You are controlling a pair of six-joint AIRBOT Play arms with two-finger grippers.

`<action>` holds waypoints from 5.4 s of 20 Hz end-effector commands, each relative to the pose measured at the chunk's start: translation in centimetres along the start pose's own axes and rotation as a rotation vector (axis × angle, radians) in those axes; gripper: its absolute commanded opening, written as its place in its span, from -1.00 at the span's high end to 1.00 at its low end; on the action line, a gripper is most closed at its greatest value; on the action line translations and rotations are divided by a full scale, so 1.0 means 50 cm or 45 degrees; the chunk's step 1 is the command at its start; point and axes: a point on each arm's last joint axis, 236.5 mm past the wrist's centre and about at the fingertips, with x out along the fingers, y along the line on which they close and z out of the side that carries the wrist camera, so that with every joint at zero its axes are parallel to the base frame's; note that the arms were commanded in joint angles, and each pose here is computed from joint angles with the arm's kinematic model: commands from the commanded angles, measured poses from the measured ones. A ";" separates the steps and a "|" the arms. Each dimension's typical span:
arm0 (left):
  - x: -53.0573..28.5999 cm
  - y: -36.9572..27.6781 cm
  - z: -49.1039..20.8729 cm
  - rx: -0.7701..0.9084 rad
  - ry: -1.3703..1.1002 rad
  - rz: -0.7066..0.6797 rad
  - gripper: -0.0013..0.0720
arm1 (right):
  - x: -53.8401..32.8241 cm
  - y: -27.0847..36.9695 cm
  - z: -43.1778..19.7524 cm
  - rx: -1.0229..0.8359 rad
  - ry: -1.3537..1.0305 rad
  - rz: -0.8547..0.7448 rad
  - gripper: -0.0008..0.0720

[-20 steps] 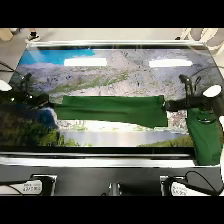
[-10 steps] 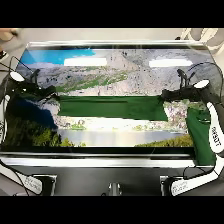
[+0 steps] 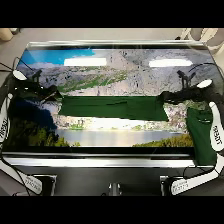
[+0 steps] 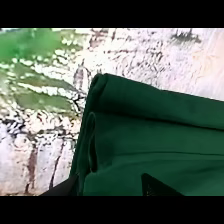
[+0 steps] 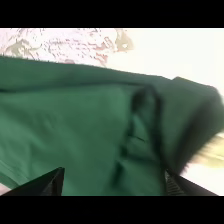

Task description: Fold the shirts.

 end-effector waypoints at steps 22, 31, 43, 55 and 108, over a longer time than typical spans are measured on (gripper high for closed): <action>0.054 -0.502 -0.118 0.627 -0.172 -0.218 0.85 | -0.019 0.152 0.051 -0.014 -0.072 0.193 0.93; 0.334 -0.737 -0.346 0.356 0.159 -0.675 0.90 | -0.271 0.370 0.016 -0.316 -0.180 0.263 0.93; 0.246 -0.770 -0.256 0.397 -0.065 -0.760 0.91 | -0.293 0.431 0.034 -0.351 -0.276 0.229 0.93; -0.394 -0.612 -0.090 0.673 -0.717 -0.618 0.91 | 0.288 0.741 -0.010 -0.009 -0.093 0.815 -0.66; -0.386 -0.599 -0.112 0.840 -0.699 -0.541 0.90 | -0.663 -0.096 -0.337 0.653 -0.137 -0.385 0.93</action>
